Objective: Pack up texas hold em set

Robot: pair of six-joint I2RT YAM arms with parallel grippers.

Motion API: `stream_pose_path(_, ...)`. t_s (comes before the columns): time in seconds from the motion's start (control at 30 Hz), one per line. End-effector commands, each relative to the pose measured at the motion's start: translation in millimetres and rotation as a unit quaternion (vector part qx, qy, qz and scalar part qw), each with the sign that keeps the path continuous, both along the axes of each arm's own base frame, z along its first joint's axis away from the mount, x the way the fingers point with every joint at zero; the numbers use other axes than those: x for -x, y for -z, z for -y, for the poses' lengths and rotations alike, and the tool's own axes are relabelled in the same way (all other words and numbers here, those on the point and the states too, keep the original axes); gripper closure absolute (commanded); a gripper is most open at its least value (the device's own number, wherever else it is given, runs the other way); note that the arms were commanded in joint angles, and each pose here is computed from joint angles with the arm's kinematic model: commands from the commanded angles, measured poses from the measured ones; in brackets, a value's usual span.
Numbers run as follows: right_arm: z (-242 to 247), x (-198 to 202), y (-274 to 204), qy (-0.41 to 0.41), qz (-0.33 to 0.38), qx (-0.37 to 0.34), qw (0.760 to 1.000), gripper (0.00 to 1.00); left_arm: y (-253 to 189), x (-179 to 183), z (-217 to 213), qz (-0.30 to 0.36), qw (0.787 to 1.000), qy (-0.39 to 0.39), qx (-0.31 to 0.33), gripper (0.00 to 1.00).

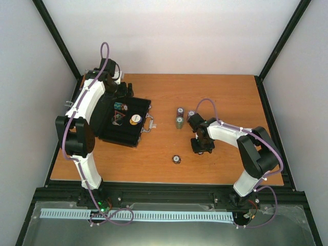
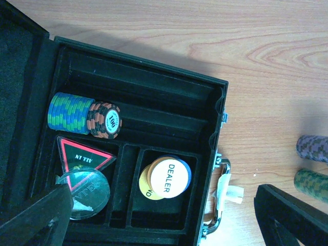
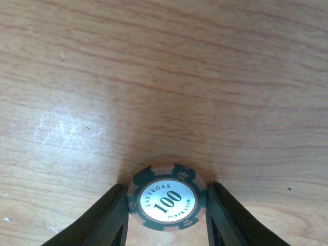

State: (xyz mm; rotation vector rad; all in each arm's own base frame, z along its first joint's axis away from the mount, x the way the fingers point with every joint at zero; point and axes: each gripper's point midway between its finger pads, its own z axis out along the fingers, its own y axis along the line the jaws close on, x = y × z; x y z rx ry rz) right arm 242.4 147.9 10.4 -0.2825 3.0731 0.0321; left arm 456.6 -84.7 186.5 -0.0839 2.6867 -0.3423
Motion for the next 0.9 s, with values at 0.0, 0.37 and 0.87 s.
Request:
stream_pose_path(0.0,2,20,22,0.003,-0.047,0.007,0.999,0.66,-20,1,-7,0.026,1.0,0.003,-0.008,0.0)
stream_pose_path(0.37,-8,5,-3,0.002,-0.019,-0.011,1.0,0.7,-21,3,-7,0.029,1.0,0.003,-0.008,0.0)
stream_pose_path(0.87,-28,-20,-48,-0.009,0.021,-0.047,0.999,0.7,-23,5,-7,0.032,0.999,-0.002,-0.003,0.0)
